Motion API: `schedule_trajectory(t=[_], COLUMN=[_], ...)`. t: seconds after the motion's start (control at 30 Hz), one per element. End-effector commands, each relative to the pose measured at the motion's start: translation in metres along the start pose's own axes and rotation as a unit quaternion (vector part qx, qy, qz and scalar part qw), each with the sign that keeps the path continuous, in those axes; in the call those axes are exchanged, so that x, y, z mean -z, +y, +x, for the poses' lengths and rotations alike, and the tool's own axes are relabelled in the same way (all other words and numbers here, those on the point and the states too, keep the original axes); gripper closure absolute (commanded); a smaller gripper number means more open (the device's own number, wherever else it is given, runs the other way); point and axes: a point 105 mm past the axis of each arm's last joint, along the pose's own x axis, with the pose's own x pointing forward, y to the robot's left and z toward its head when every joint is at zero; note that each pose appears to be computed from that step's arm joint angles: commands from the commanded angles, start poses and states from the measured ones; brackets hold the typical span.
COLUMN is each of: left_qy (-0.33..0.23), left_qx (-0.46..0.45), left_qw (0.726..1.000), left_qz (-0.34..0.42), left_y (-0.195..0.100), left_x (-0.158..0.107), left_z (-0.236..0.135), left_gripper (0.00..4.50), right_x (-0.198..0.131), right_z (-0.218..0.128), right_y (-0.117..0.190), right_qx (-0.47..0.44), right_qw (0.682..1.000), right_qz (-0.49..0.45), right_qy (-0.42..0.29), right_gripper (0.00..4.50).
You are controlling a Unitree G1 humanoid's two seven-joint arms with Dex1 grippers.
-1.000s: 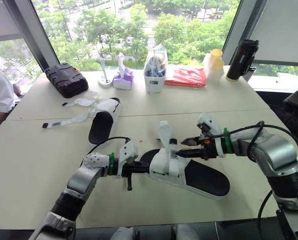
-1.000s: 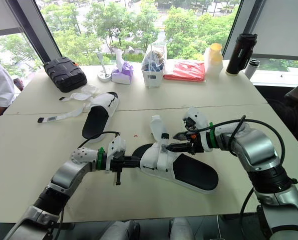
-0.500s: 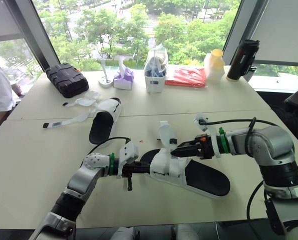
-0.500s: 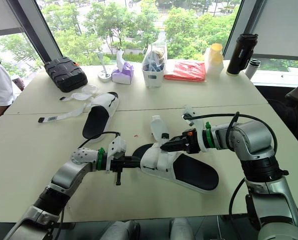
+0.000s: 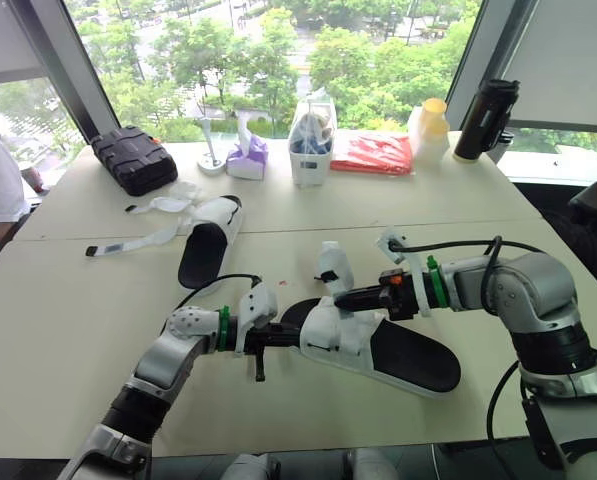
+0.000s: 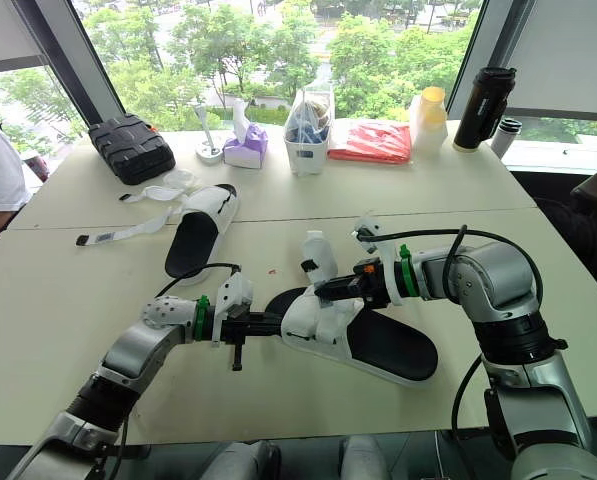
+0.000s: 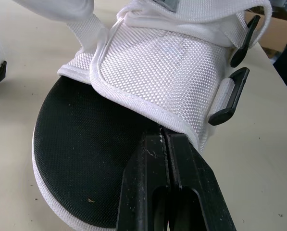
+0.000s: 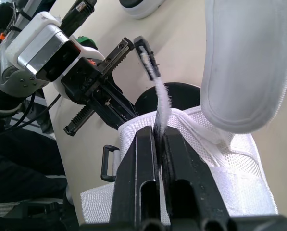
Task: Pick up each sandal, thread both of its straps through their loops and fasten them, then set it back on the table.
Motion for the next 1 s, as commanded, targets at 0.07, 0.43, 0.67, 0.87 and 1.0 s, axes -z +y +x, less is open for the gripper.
schedule_trajectory(t=[0.07,0.43,0.67,0.87,1.0], left_qy=[0.059,0.114,0.129,0.131,0.129], left_qx=[0.021,0.045,0.053,0.057,0.058], left_qw=[0.997,0.992,0.99,0.989,0.989], left_qz=[-0.047,-0.036,-0.03,-0.028,-0.03], left_y=[-0.015,-0.023,-0.024,-0.025,-0.027], left_x=[0.037,0.055,0.059,0.059,0.058], left_z=[0.004,0.003,0.002,0.002,0.002], left_gripper=[4.5,4.5,4.5,4.5,4.5], right_x=[-0.025,-0.057,-0.065,-0.054,-0.044], right_z=[-0.016,-0.043,-0.045,-0.032,-0.029], right_y=[0.01,0.049,0.046,0.013,-0.007], right_qx=[0.006,-0.015,-0.01,0.03,0.051], right_qw=[0.997,0.967,0.964,0.975,0.979], right_qz=[-0.061,-0.168,-0.17,-0.139,-0.124], right_qy=[-0.053,-0.19,-0.204,-0.172,-0.154], right_gripper=[4.45,4.45,4.45,4.45,4.45])
